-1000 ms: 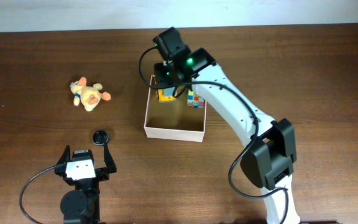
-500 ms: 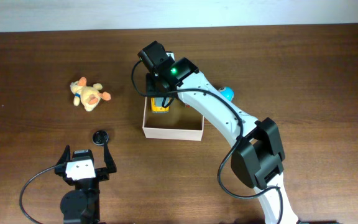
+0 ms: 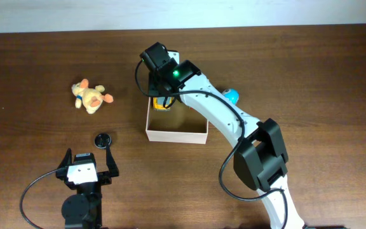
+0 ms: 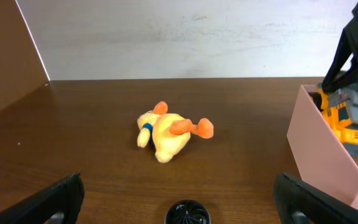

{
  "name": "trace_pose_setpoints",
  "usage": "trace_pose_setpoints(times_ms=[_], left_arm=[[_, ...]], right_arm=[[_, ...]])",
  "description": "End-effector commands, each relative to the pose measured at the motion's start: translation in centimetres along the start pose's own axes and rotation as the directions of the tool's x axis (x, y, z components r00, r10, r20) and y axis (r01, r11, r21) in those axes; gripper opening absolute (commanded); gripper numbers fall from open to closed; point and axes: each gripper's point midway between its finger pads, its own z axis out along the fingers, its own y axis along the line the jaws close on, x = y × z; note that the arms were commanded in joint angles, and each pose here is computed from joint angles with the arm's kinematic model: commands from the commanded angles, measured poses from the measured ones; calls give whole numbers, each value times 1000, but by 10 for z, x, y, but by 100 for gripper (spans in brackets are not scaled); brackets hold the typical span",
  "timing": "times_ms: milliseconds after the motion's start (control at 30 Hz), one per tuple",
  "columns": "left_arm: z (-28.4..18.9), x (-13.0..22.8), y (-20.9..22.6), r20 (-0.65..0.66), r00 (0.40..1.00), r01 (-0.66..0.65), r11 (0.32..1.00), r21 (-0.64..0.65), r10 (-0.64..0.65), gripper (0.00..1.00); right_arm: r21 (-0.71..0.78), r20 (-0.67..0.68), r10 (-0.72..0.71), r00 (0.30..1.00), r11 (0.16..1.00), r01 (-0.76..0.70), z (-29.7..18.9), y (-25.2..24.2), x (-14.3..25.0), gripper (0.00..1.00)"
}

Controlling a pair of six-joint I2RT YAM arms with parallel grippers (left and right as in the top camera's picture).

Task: Pack container
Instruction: 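Lift the truck and carry it with the right gripper into the box, then lower the truck into the box beside the cube and open the right gripper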

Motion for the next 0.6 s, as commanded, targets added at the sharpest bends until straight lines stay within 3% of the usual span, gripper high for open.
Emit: trace_pose_setpoints(times_ms=[0,267,367,567], left_arm=[[0,1,-2,1,1000,6,1000,10,-6,99],[0,1,-2,1,1000,6,1000,10,-6,99],[0,1,-2,1,1000,6,1000,10,-6,99],[0,1,-2,1,1000,6,1000,10,-6,99]], right_arm=[[14,17,11,1000,1000,-12,5,1,-2,40],[9,29,13,1000,1000,-13,5,2,-5,41],[6,32,13,999,1000,-13,5,3,-6,53],[6,33,13,999,1000,-13,5,3,-6,59]])
